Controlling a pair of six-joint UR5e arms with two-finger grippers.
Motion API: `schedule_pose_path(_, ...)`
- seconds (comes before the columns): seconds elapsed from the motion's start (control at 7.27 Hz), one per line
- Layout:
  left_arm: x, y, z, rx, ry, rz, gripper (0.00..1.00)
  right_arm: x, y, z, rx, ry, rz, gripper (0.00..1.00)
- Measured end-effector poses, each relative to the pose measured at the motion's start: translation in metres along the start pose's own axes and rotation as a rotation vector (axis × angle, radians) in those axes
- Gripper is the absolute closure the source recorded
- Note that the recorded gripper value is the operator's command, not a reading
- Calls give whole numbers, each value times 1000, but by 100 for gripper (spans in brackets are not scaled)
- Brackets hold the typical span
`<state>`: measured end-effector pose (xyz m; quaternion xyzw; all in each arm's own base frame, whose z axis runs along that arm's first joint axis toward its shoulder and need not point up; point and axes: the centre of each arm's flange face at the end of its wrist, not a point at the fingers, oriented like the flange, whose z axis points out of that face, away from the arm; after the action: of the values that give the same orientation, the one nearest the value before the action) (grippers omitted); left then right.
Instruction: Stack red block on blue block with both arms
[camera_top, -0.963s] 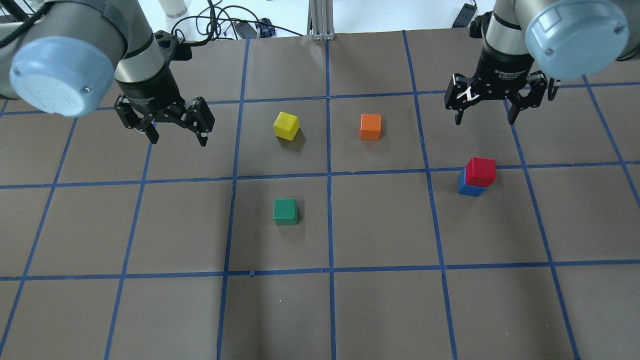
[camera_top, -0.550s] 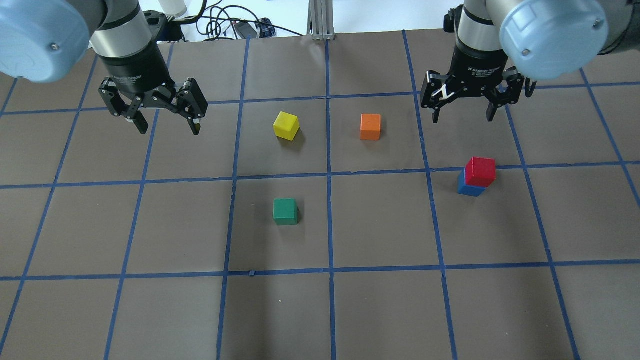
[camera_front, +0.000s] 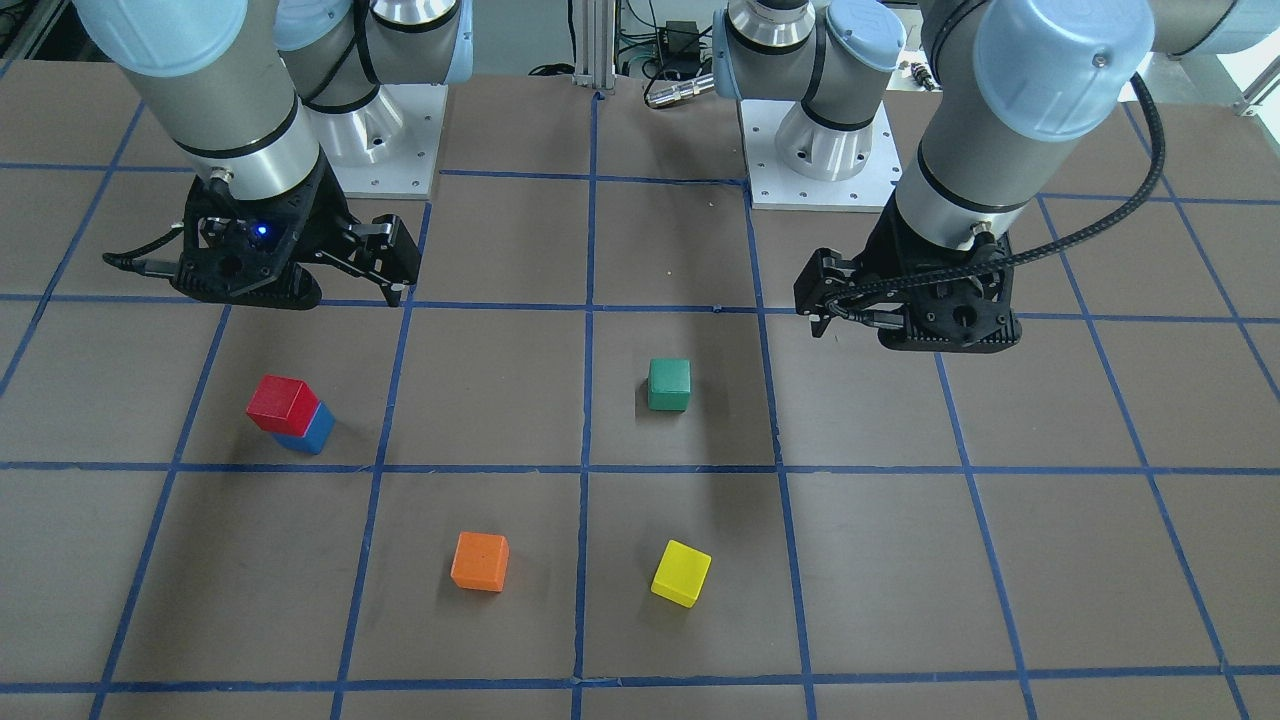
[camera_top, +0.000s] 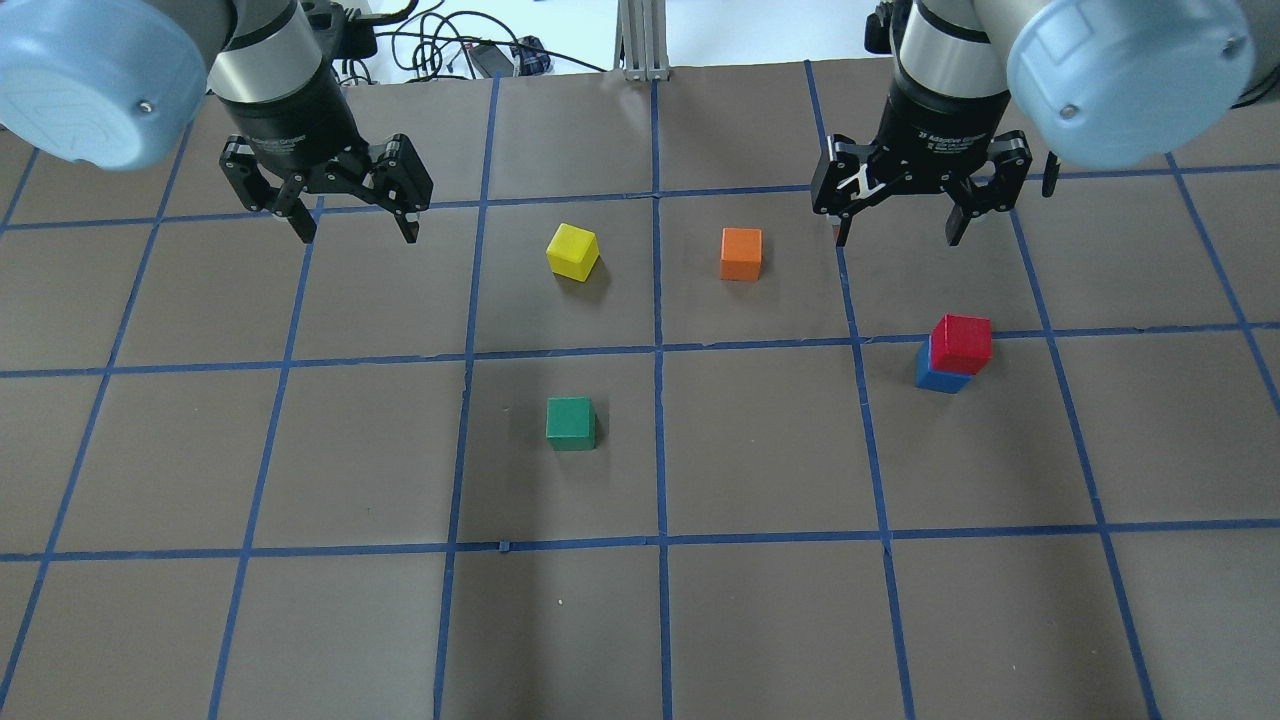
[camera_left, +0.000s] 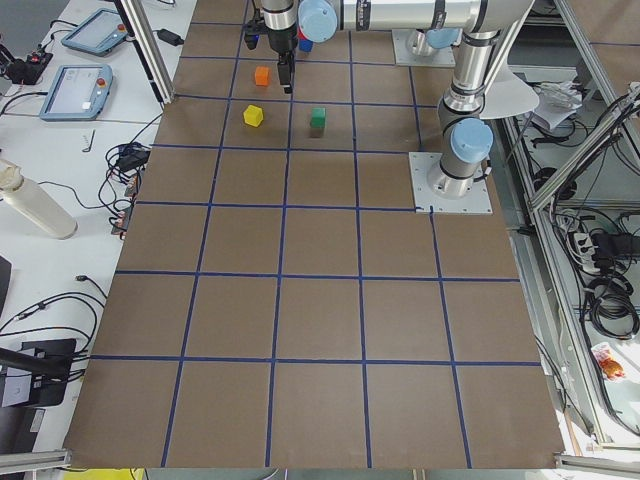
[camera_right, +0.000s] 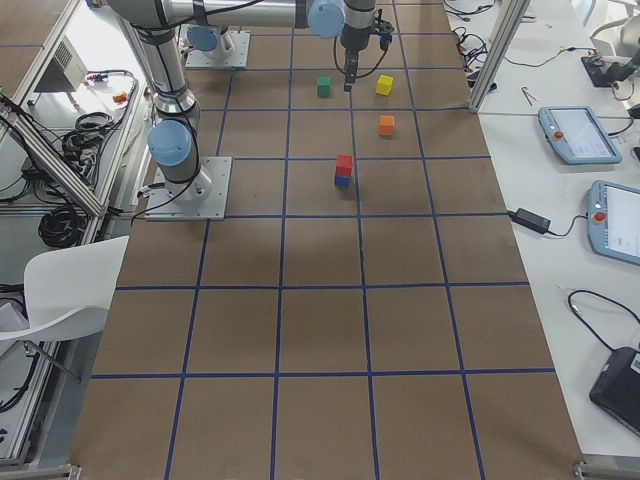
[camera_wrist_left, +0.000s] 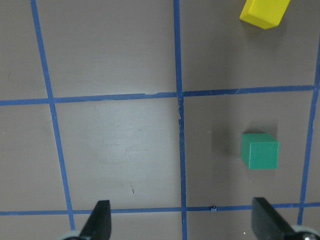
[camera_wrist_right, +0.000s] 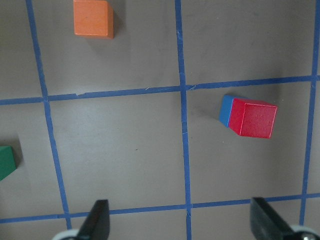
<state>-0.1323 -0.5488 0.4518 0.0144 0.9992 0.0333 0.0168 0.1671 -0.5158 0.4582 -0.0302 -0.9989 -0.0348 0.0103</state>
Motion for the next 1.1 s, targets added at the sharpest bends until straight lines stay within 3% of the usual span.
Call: schedule_pose_path(1.1, 7, 11, -9, 10, 22, 18, 0, 0, 7, -2, -8, -6, -5, 0)
